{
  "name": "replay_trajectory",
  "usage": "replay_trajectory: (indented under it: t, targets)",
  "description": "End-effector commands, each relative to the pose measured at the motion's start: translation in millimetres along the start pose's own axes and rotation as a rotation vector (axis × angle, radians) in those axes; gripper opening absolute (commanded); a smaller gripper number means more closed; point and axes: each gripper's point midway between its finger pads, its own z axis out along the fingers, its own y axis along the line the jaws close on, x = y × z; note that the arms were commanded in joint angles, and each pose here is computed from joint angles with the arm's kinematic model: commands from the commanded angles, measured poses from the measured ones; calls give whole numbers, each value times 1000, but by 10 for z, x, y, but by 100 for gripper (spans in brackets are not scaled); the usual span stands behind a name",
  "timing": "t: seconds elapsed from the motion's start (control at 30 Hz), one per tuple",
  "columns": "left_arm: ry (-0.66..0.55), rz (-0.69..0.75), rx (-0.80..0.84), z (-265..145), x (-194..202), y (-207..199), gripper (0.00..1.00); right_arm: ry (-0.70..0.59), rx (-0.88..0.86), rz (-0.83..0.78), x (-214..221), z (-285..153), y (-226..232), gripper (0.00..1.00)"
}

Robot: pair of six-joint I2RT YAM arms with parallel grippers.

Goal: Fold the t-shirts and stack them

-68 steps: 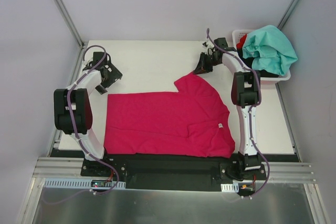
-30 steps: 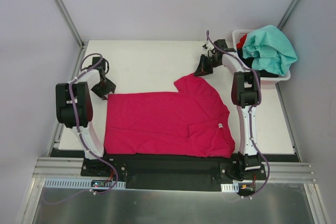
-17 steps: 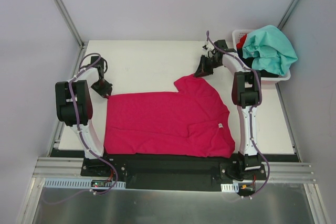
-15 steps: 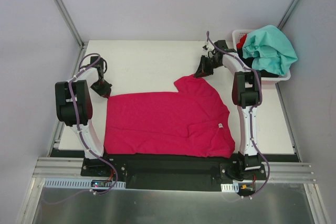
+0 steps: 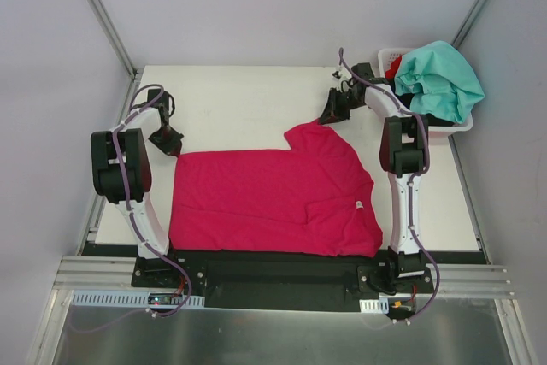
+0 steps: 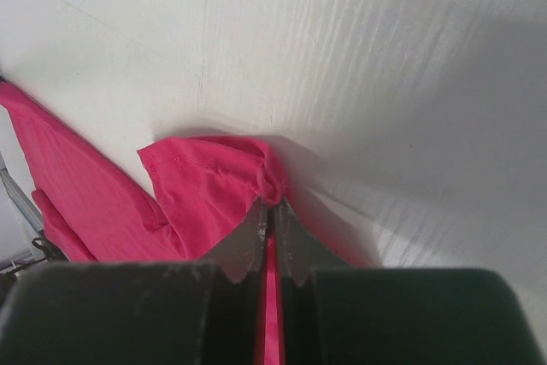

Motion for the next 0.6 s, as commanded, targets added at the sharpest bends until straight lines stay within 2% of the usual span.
replay_trajectory:
  t: [0.0, 0.57]
  targets:
    - [-1, -1, 17, -51, -61, -71, 0, -88, -7, -75, -273, -331, 220, 1]
    - [-7, 6, 108, -2, -342, -543, 0, -152, -34, -117, -614, -282, 227, 1]
